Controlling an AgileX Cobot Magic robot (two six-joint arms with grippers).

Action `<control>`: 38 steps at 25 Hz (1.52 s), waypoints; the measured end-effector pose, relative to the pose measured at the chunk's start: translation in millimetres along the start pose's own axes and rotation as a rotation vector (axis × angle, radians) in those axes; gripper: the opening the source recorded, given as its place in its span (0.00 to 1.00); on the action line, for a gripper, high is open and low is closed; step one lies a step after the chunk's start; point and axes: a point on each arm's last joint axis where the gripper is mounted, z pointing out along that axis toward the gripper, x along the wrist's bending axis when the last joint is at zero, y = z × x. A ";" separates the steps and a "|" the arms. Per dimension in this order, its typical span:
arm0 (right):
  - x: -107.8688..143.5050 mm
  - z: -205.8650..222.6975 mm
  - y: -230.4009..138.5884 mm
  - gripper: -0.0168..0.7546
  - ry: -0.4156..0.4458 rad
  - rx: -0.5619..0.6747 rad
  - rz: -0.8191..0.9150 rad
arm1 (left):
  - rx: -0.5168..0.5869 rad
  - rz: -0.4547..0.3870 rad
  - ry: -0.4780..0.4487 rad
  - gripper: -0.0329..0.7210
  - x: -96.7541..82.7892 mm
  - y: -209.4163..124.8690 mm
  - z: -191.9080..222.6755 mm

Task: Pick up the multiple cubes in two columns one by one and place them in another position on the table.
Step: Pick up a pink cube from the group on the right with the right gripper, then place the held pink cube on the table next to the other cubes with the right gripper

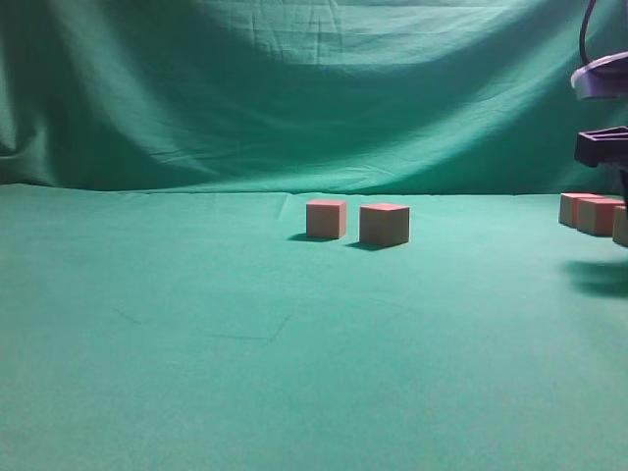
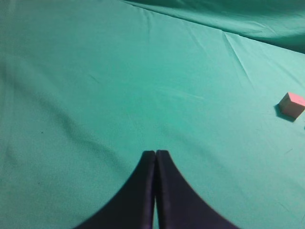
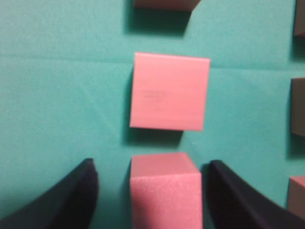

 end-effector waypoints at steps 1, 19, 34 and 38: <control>0.0 0.0 0.0 0.52 0.000 0.000 0.000 | 0.000 0.000 0.000 0.04 0.0 0.0 0.0; 26.5 -82.2 18.0 0.38 0.023 0.150 -0.109 | 0.000 0.000 0.000 0.04 0.0 0.0 0.0; 200.3 -149.2 -32.7 0.38 0.309 0.021 -0.605 | 0.000 0.000 0.000 0.04 0.0 0.0 0.0; 230.5 -167.4 -23.0 0.38 0.355 -0.051 -0.586 | 0.000 0.000 0.000 0.04 0.0 0.0 0.0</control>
